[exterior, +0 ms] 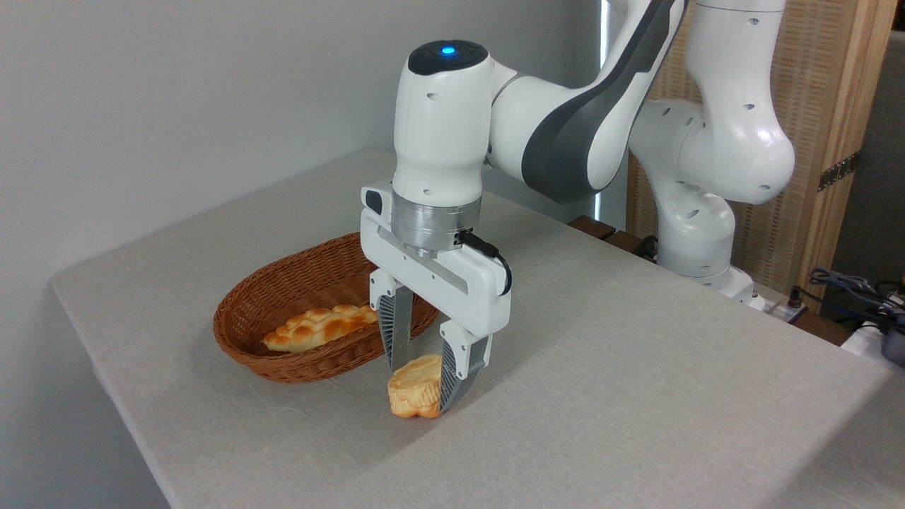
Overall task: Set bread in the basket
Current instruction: 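Close the gripper on the round bread roll and lift it, then carry the bread roll over the wicker basket and lower it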
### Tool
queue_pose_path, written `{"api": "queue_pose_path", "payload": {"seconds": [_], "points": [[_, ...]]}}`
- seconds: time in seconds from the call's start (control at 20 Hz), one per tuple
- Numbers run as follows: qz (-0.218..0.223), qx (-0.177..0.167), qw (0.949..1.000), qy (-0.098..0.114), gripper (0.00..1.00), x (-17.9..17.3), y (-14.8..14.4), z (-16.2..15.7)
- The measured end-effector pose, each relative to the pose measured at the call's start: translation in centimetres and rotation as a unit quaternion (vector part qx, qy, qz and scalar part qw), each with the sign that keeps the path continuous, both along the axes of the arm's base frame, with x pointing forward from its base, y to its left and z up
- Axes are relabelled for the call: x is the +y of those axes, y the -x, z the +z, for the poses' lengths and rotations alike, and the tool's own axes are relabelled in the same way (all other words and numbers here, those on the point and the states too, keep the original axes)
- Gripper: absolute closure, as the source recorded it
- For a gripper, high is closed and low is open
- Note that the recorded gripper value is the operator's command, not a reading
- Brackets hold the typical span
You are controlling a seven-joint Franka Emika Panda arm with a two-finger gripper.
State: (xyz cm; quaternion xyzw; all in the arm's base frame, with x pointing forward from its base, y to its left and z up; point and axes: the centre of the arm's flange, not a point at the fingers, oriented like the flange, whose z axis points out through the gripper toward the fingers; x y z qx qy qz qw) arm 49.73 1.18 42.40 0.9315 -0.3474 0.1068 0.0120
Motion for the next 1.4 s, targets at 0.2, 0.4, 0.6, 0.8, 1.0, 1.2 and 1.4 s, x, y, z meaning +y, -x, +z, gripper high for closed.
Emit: {"api": "queue_pose_path", "payload": {"seconds": [0.2,0.4,0.6,0.8,1.0,1.2,1.4], "points": [[-0.001,0.005,1.0,0.0,0.28,-0.2,-0.1,-0.6],[-0.001,0.007,1.0,0.0,0.48,-0.2,-0.1,-0.7],[-0.014,0.006,0.9999,-0.002,0.48,-0.3,-0.1,-0.7],[-0.016,0.006,0.9999,-0.003,0.48,-0.3,-0.2,-0.8],[-0.016,0.006,0.9998,-0.003,0.5,-0.3,-0.2,-0.8],[-0.016,0.006,0.9998,-0.003,0.5,-0.3,-0.2,-0.8],[-0.006,0.003,1.0,-0.001,0.64,0.8,-0.2,-0.5]]}}
